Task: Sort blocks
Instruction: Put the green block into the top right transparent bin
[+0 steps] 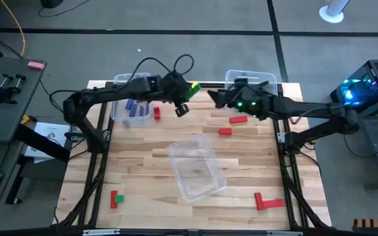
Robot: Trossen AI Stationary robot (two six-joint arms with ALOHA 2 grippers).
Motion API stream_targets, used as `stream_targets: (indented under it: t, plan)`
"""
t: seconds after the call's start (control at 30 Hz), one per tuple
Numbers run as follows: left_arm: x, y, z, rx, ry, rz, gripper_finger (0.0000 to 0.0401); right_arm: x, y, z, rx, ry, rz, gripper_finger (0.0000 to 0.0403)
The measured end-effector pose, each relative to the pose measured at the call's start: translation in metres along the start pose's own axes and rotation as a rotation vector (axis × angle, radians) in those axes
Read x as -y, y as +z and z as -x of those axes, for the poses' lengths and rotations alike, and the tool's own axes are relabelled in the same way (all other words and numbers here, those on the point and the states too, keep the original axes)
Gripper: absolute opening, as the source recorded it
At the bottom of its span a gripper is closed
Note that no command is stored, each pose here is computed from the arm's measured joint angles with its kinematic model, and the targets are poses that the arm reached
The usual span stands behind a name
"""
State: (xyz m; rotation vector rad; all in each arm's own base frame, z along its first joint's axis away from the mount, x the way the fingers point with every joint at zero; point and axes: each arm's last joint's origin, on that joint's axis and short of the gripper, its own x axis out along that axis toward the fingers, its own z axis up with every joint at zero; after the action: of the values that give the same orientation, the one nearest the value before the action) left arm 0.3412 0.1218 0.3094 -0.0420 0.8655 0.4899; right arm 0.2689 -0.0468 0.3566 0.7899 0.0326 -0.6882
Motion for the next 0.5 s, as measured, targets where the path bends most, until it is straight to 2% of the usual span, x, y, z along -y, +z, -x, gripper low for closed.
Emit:
stream_targets:
  t: [0.1,0.23,0.5]
  plan:
    - [0.004,0.005,0.011,0.063,-0.013,0.001,0.0071,0.003,-0.011,-0.016,-0.069,-0.01,-0.017,0.0344]
    - [0.013,0.005,0.014,0.072,-0.032,-0.016,0.0071,0.004,-0.022,-0.033,-0.101,-0.017,-0.011,0.0344]
    - [0.03,0.01,0.015,0.128,-0.045,-0.027,0.0071,0.004,-0.034,-0.054,-0.094,-0.003,-0.018,0.0344]
